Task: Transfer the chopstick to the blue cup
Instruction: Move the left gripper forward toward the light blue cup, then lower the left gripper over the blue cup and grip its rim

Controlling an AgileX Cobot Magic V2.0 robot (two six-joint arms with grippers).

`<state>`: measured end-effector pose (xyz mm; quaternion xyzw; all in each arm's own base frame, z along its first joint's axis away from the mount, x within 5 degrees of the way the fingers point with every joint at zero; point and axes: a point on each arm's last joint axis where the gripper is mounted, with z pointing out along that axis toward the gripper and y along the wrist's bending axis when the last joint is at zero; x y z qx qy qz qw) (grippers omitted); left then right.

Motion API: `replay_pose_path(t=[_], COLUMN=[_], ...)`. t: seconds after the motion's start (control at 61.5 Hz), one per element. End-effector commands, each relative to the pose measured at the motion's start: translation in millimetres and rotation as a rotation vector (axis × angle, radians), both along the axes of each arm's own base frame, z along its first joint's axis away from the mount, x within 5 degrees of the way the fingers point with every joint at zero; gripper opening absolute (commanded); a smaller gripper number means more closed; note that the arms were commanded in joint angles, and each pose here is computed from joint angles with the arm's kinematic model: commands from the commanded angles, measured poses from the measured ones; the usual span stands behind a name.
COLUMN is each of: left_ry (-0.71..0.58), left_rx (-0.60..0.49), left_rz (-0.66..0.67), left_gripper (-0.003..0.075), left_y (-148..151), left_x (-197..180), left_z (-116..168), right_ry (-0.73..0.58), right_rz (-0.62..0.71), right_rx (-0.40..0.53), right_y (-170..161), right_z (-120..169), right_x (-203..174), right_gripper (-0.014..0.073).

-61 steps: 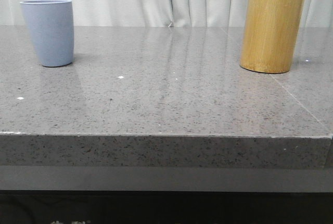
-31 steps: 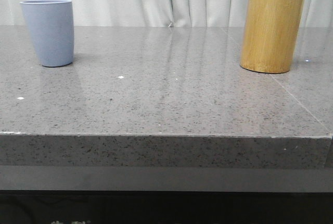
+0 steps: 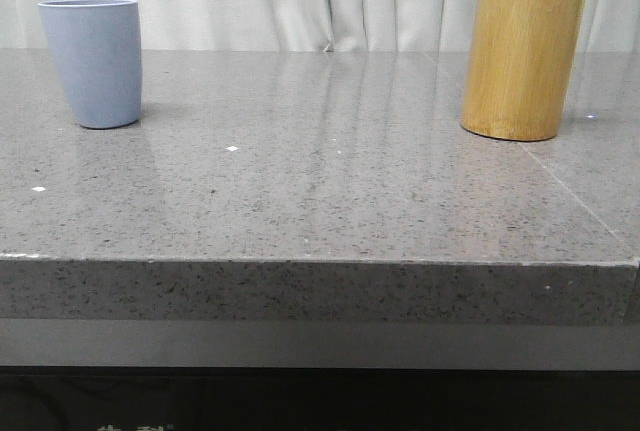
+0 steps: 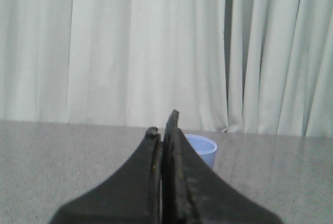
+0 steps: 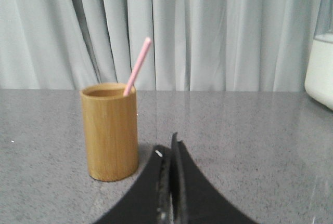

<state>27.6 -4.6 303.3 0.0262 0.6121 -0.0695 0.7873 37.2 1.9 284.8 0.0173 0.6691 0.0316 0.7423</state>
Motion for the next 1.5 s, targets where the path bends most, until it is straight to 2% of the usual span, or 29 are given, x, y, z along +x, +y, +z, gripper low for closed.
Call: replay_pose_path(t=[0.0, 0.163, 0.309, 0.472, 0.765, 0.83, 0.878, 0.96, 1.041, 1.106, 1.188, 1.48], left_ry=[-0.052, 0.069, 0.231, 0.306, 0.416, 0.438, 0.456, 0.479, 0.475, 0.458, 0.469, 0.609], left_rx=[-0.021, 0.002, 0.03, 0.025, 0.029, 0.036, 0.037, 0.05, 0.06, 0.056, 0.056, 0.126], left_rz=[-0.016, -0.033, -0.047, -0.058, -0.061, -0.061, -0.061, -0.06, -0.056, -0.051, -0.05, -0.062], left_gripper=[-0.0019, -0.0019, -0.0019, -0.0019, -0.0018, -0.0018, -0.001, 0.0071, 0.0239, 0.0383, 0.0494, 0.0491], left_y=[0.5, -1.7, -4.8, -8.0, -11.9, -12.7, -13.2, -14.2, -14.9, -15.2, -16.2, -23.5], left_x=[-8.8, -5.5, 7.7, 26.9, 55.9, 61.8, 66.6, 74.7, 83.0, 89.3, 98.1, 150.9], left_z=[37.5, 75.4, 93.3, 92.7, 84.6, 82.6, 80.9, 78.3, 78.0, 79.0, 81.7, 101.3], right_ry=[-0.028, 0.083, 0.232, 0.391, 0.505, 0.521, 0.528, 0.53, 0.536, 0.544, 0.551, 0.553], right_rz=[-0.006, 0.008, 0.02, 0.03, 0.035, 0.044, 0.053, 0.07, 0.085, 0.092, 0.096, 0.1], right_rx=[-0.018, -0.026, -0.032, -0.031, -0.035, -0.052, -0.061, -0.063, -0.06, -0.052, -0.048, -0.043], right_y=[-0.1, 1.1, 1.9, 2.3, 2.2, 2.8, 3.3, 4.8, 6.2, 6.9, 7.3, 7.7], right_z=[37.1, 76.4, 93.8, 87.0, 78.1, 76.6, 76.0, 75.8, 75.3, 74.7, 74.1, 74.0], right_x=[-3.8, -1.3, 9.9, 27.8, 49.3, 51.0, 51.6, 51.6, 51.3, 50.9, 50.6, 50.5], right_gripper=[-0.0067, -0.0067, -0.0067, -0.0067, -0.006, -0.0009, 0.0064, 0.0243, 0.0433, 0.0524, 0.0551, 0.055])
